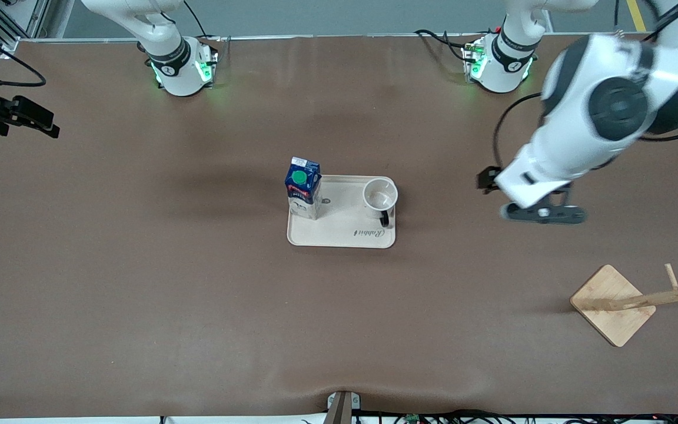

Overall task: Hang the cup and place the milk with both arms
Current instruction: 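Move the left gripper over the white mug on the tray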

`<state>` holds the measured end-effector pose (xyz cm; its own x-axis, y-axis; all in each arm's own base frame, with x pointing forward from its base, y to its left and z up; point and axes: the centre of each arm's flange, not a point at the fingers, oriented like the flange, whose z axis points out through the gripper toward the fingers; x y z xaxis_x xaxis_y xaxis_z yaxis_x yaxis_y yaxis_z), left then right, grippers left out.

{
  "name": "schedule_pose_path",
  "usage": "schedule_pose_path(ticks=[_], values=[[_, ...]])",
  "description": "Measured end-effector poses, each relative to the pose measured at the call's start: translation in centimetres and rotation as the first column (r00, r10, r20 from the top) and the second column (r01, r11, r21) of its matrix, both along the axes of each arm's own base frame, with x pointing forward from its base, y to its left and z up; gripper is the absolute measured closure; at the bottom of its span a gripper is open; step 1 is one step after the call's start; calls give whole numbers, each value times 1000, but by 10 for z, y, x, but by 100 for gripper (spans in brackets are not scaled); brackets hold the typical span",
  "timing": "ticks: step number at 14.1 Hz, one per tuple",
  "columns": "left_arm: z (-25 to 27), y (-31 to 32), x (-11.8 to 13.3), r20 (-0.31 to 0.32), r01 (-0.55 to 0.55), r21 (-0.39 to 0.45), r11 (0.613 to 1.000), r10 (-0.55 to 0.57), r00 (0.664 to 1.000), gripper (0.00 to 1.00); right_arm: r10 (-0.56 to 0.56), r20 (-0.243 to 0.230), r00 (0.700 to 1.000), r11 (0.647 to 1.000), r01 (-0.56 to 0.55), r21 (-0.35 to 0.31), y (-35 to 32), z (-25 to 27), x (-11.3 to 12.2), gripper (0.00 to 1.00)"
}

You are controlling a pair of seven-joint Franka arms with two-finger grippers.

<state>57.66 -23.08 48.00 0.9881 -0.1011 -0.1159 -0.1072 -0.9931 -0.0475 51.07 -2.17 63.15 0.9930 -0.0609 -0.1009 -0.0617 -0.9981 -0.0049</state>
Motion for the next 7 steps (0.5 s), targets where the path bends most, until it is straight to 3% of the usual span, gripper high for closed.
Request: schedule_pose_path(ticks=[3, 7], values=[[-52, -45, -15, 34, -32, -9, 999, 33, 999, 0, 0, 0, 1000, 1000, 0, 0, 0, 0, 0, 0], [-97, -86, -37, 24, -94, 7, 996, 93, 995, 0, 0, -1, 1000, 1000, 0, 0, 0, 0, 0, 0]])
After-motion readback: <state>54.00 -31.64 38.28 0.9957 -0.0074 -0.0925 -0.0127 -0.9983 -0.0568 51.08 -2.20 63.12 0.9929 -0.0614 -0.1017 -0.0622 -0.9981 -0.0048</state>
